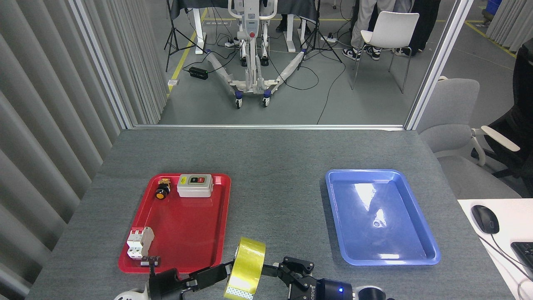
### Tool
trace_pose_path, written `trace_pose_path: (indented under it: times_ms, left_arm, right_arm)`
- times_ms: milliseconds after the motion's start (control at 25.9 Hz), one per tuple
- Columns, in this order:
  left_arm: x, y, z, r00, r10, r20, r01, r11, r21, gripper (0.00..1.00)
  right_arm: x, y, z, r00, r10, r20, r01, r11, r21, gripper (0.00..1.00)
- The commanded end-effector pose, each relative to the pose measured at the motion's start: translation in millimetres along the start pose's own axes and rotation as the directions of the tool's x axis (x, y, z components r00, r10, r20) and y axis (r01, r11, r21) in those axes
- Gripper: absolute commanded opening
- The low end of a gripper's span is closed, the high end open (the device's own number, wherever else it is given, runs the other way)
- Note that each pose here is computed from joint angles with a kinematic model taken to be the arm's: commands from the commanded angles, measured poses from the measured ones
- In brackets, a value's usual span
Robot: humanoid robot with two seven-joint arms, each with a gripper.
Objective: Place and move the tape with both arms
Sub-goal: 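Grasp the tape roll with the right gripper beside the left gripper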
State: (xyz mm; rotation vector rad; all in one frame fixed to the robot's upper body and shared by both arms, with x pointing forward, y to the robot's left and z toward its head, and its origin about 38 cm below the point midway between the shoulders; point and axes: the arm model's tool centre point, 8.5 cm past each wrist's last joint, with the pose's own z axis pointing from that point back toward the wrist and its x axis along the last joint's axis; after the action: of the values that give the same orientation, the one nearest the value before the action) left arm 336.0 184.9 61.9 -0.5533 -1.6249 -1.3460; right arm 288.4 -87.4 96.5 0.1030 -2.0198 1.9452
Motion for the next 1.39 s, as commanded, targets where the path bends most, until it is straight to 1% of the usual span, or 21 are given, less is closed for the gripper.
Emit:
trace_pose_path:
  times_ms: [0,116,309,425,464,503,580,657,928,1006,1044,1122,1238,1276,1354]
  left_arm:
    - [-2.3,-0.2,1.2,1.000,-0.007,-0.016,0.007,1.000,-0.004,0.13]
    - [-3.4,0.9,2.1,1.000,-0.002,-0.019,0.002,1.000,0.007,0.13]
    - [-3.2,1.5,1.9,1.000,-0.003,-0.018,0.003,1.000,0.007,0.13]
    - [-3.3,1.7,2.4,1.000,-0.004,-0.019,0.004,1.000,0.006,0.13]
    - [-3.3,1.7,2.4,1.000,-0.004,-0.019,0.004,1.000,0.006,0.13]
    - [-3.5,2.2,3.3,1.000,-0.005,-0.021,0.005,1.000,0.007,0.13]
    - [-3.3,3.2,3.4,1.000,-0.008,-0.020,0.008,1.000,0.009,0.13]
    - [-3.3,3.2,3.4,1.000,-0.008,-0.020,0.008,1.000,0.009,0.13]
    - [-3.5,7.0,7.1,1.000,-0.014,-0.026,0.014,1.000,0.019,0.14]
    - [-3.9,6.8,7.2,1.000,-0.013,-0.026,0.013,1.000,0.019,0.14]
    - [-4.1,7.0,7.7,1.000,-0.013,-0.028,0.014,1.000,0.018,0.14]
    - [-3.7,7.6,7.5,1.000,-0.016,-0.026,0.016,1.000,0.019,0.15]
    - [-3.7,8.3,8.2,0.999,-0.018,-0.026,0.018,1.000,0.021,0.15]
    - [-4.0,8.5,8.7,0.999,-0.019,-0.026,0.020,1.000,0.023,0.16]
    - [-4.2,9.2,10.3,0.999,-0.020,-0.028,0.021,0.999,0.028,0.25]
  right_arm:
    - [3.6,3.5,-11.1,1.000,0.016,0.008,-0.016,1.000,0.010,0.84]
    - [6.5,4.3,-19.1,1.000,0.014,0.013,-0.014,1.000,0.000,0.83]
    - [5.9,6.3,-17.8,1.000,0.014,0.009,-0.014,1.000,0.008,0.80]
    - [3.5,9.2,-16.7,1.000,0.006,0.002,-0.006,1.000,0.014,0.69]
    - [3.1,10.3,-17.8,1.000,0.001,0.001,-0.001,1.000,0.013,0.62]
    - [2.5,10.4,-18.2,1.000,0.000,0.000,0.000,1.000,0.013,0.58]
    - [2.0,10.6,-17.8,1.000,-0.001,-0.002,0.001,1.000,0.013,0.56]
    - [1.7,10.8,-17.6,1.000,-0.003,-0.002,0.003,1.000,0.013,0.50]
    - [2.4,11.8,-22.2,1.000,-0.011,0.002,0.011,1.000,0.006,0.41]
    - [1.1,14.9,-26.8,1.000,-0.028,-0.001,0.028,1.000,0.001,0.40]
    - [-1.2,14.3,-28.8,1.000,-0.030,-0.002,0.030,1.000,0.000,0.39]
    - [-5.6,9.7,-29.7,1.000,-0.018,-0.003,0.018,1.000,0.000,0.37]
    - [-7.1,10.9,-28.9,1.000,-0.021,-0.007,0.021,1.000,0.004,0.34]
    - [-7.3,10.4,-29.1,1.000,-0.019,-0.006,0.019,1.000,0.004,0.32]
    - [-7.1,10.9,-28.9,1.000,-0.021,-0.007,0.021,1.000,0.004,0.30]
